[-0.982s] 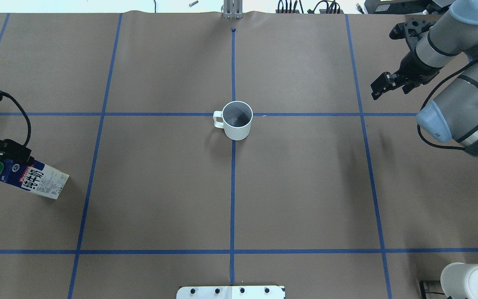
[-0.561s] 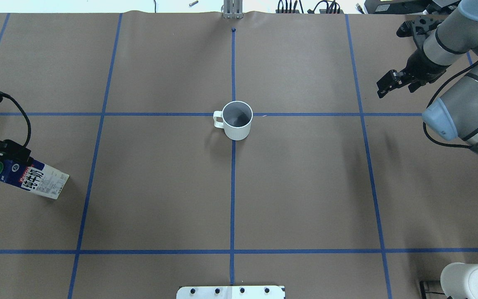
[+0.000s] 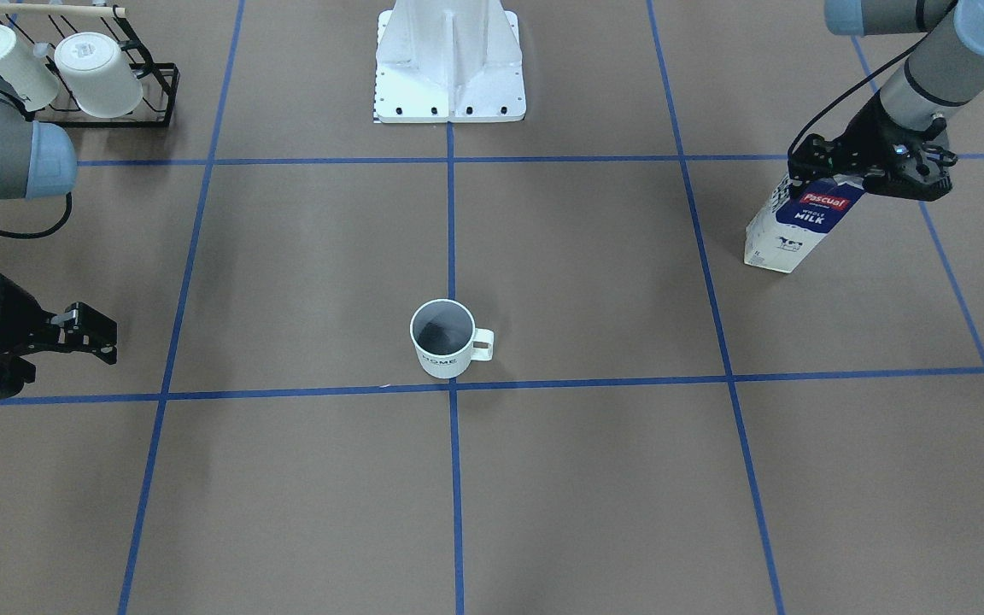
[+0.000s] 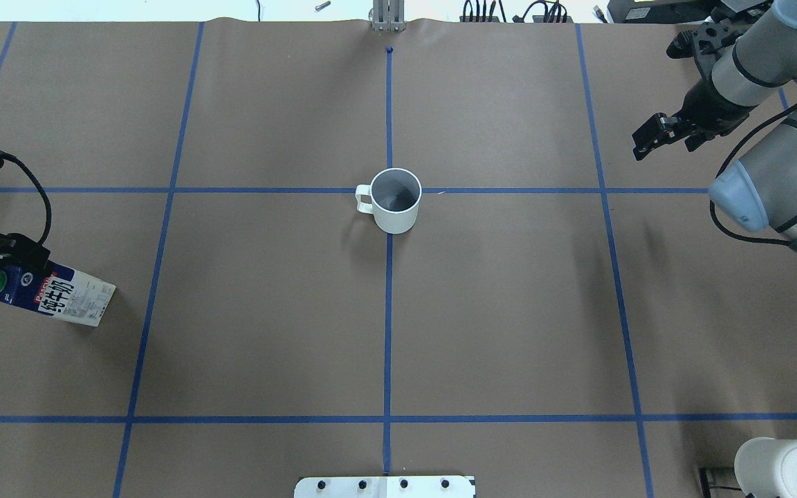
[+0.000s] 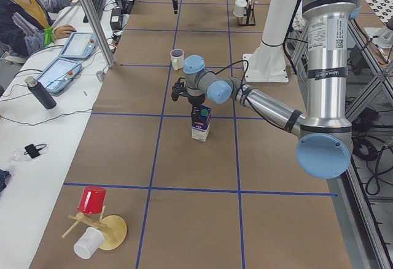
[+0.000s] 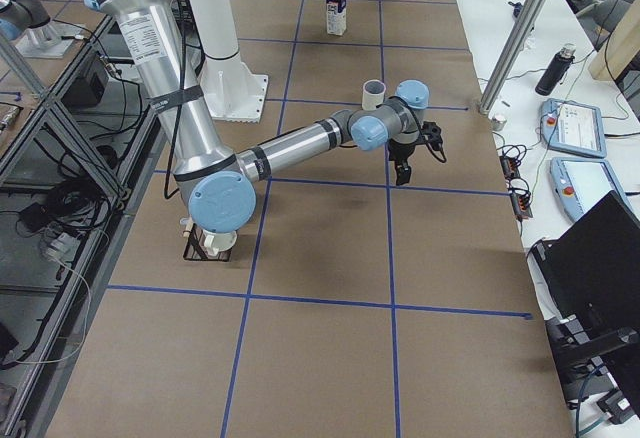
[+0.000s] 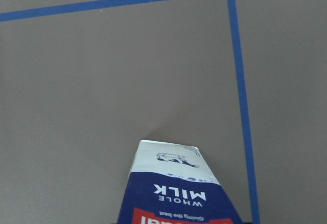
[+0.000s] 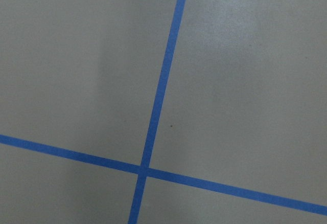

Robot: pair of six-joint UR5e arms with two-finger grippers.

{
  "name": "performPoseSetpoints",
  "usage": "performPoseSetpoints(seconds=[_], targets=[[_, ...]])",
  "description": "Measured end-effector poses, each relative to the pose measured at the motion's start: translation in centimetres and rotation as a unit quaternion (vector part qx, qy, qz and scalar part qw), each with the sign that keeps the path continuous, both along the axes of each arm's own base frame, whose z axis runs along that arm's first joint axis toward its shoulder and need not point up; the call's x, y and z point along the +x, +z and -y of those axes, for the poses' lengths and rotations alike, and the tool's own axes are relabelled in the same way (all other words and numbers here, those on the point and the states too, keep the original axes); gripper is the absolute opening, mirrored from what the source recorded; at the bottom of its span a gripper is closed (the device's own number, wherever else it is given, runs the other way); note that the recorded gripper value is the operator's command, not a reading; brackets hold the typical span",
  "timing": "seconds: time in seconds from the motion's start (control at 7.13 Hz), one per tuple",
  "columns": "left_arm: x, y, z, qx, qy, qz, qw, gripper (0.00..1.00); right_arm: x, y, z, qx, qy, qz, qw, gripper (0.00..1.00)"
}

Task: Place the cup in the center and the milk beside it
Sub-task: 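Grasp the top of the WHOLE MILK carton with the left gripper, then carry the milk carton with the left gripper beside the white mug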

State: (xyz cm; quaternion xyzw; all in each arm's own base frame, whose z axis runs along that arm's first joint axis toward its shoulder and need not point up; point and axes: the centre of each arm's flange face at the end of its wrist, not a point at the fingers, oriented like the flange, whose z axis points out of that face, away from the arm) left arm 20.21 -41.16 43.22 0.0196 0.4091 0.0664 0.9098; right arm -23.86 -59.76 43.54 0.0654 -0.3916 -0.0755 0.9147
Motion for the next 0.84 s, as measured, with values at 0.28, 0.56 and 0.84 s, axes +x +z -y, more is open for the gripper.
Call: performPoseSetpoints(seconds=[0.28,0.56,0.84], targets=[[-0.1,-4.3,0.1,-0.021,-0.019,-0.009,0.9996,0.33,5.3,2.2,0.6,0.007,0.001,0.003,1.0,1.0],[2.1,-12.3,2.8,-0.056,-0.054,-0.016,0.9968,0.34,13.1,7.3,-0.5,0.02,-0.005,-0.003,0.9998,1.0],[6.8,-19.6,5.6,-0.092,-0.069,-0.016,0.9933,0.34,20.1,13.3,-3.5,0.026,-0.012,-0.014,0.9995,1.0]])
